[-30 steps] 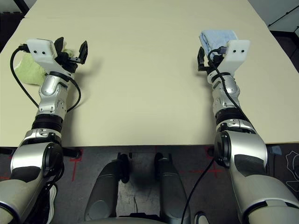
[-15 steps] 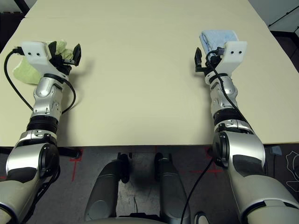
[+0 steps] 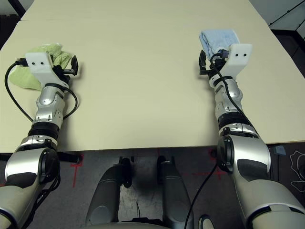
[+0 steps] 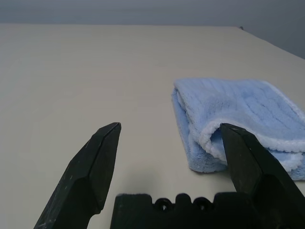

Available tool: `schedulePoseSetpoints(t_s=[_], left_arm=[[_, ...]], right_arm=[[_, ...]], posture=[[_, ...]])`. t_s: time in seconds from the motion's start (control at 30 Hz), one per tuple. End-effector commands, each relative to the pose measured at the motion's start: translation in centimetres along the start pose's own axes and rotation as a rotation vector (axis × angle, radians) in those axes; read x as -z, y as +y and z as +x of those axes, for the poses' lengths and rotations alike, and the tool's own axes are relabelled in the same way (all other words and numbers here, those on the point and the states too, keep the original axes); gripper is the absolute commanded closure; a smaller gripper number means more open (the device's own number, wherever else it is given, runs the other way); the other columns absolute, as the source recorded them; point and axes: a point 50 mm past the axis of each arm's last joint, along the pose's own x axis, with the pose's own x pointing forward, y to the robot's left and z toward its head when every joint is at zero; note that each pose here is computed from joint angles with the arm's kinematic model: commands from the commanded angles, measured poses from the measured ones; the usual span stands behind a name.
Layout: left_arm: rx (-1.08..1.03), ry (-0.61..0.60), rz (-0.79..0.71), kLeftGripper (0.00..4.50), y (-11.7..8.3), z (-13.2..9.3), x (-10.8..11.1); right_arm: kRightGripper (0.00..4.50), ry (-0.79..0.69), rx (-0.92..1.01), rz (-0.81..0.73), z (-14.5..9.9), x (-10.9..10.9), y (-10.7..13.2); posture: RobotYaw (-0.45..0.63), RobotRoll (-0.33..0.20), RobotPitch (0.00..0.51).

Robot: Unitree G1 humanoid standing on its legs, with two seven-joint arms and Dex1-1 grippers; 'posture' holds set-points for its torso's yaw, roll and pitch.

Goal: Fold the towel and set it aside.

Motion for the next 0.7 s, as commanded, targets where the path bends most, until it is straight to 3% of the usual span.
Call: schedulePoseSetpoints(t_s=[0.03,0.33,0.7], left_arm=[[0.016,-0.004,0.011,0.02,0.1,0.1,-0.2],[0.022,0.032,0.003,0.02,0.4,0.3,0.0],[0.048,0.04,-0.016,0.02,-0.6,0.4,0.2]], right_arm=[[0.0,0.008,0.005,0.006,0.1,0.1,0.2],[0.0,0.011,0.007,0.008,0.4,0.0,0.6],[0.0,0.007,0.025,-0.007,0.1,0.0,-0.1]], posture=[[-0.03,0.0,0.213],[-0.03,0.0,0.209],[-0.06,0.0,0.213]])
